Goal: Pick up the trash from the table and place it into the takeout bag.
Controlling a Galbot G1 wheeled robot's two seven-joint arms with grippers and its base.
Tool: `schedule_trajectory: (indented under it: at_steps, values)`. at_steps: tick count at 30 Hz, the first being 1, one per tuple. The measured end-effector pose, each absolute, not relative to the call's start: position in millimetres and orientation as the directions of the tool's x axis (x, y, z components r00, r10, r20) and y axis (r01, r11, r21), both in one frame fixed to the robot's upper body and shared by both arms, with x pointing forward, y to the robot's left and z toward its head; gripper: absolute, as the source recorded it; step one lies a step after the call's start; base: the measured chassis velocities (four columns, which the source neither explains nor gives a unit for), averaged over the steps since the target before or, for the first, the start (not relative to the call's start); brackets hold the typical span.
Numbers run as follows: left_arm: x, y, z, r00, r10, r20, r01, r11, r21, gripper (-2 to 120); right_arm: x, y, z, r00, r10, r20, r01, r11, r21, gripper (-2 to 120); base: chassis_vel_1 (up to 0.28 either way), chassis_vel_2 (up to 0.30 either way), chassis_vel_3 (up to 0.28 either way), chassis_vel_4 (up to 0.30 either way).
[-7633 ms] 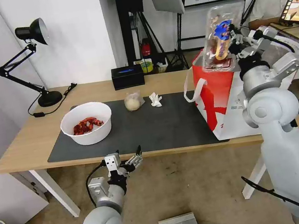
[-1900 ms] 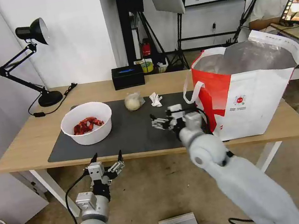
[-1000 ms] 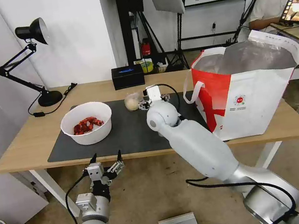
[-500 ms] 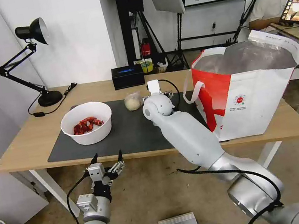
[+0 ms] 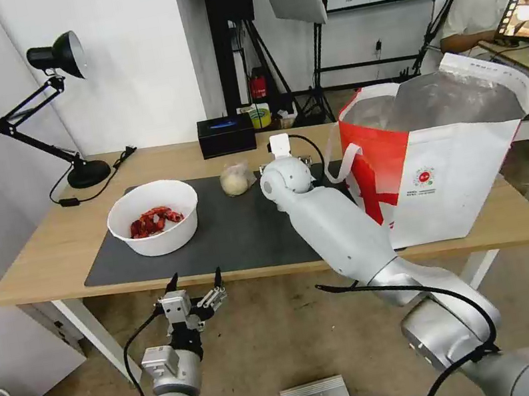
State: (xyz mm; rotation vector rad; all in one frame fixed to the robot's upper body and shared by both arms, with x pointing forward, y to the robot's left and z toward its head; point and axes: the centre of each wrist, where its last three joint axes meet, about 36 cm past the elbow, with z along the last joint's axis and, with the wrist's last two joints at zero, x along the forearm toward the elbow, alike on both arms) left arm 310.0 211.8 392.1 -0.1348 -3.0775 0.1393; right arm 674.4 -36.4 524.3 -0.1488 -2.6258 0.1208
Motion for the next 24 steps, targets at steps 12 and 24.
schedule_trajectory:
  at_steps: [12, 24]
  values:
    - [308, 204, 389, -0.993, 0.1, 0.059, 0.094, 0.991, -0.097, 100, 685, -45, 522, -0.849, 0.09, 0.52, 0.058, 0.995, -0.078, 100, 0.0, 0.0, 0.0, 0.0]
    - [308, 201, 387, -0.993, 0.103, 0.062, 0.096, 0.99, -0.1, 100, 691, -52, 515, -0.829, 0.051, 0.557, 0.028, 0.998, -0.051, 100, 0.0, 0.0, 0.0, 0.0]
